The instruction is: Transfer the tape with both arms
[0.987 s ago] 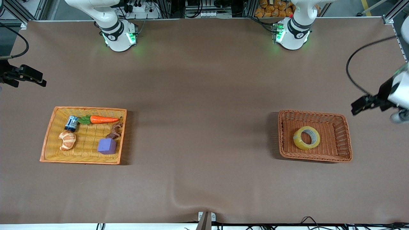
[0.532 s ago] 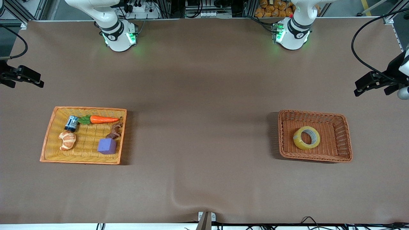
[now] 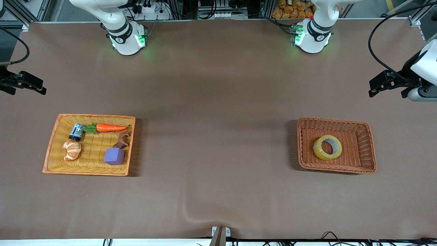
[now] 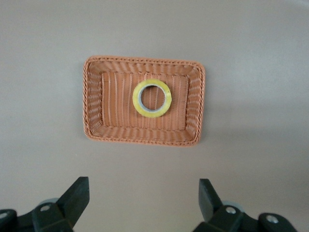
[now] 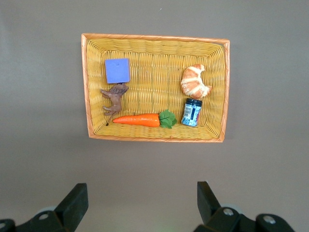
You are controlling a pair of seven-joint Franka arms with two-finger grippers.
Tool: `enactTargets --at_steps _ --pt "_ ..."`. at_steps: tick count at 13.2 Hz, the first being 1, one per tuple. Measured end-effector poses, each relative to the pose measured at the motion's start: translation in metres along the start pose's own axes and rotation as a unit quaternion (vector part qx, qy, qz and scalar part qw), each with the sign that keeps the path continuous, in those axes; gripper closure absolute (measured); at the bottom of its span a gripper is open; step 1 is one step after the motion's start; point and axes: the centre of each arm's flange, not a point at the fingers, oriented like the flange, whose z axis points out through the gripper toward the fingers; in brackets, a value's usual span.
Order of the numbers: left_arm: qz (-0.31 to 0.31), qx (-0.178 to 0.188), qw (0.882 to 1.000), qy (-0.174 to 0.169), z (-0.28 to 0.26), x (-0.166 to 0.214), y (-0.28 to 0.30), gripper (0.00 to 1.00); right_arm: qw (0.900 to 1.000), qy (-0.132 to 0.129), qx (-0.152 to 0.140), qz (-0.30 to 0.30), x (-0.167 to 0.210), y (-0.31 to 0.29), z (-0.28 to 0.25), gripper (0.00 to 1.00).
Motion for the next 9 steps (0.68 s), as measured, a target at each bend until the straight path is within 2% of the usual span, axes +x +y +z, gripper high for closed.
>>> enactTargets --at_steps 5,9 --pt "-0.014 0.001 1.000 0.008 -0.011 0.000 -0.011 0.00 1.000 -0.001 0.000 0.002 0.000 0.002 0.001 0.00" --pt "-0.011 0.002 1.000 -0.006 -0.009 -0.003 -0.008 0.00 1.000 -0.001 0.000 0.002 0.001 0.002 0.001 0.00"
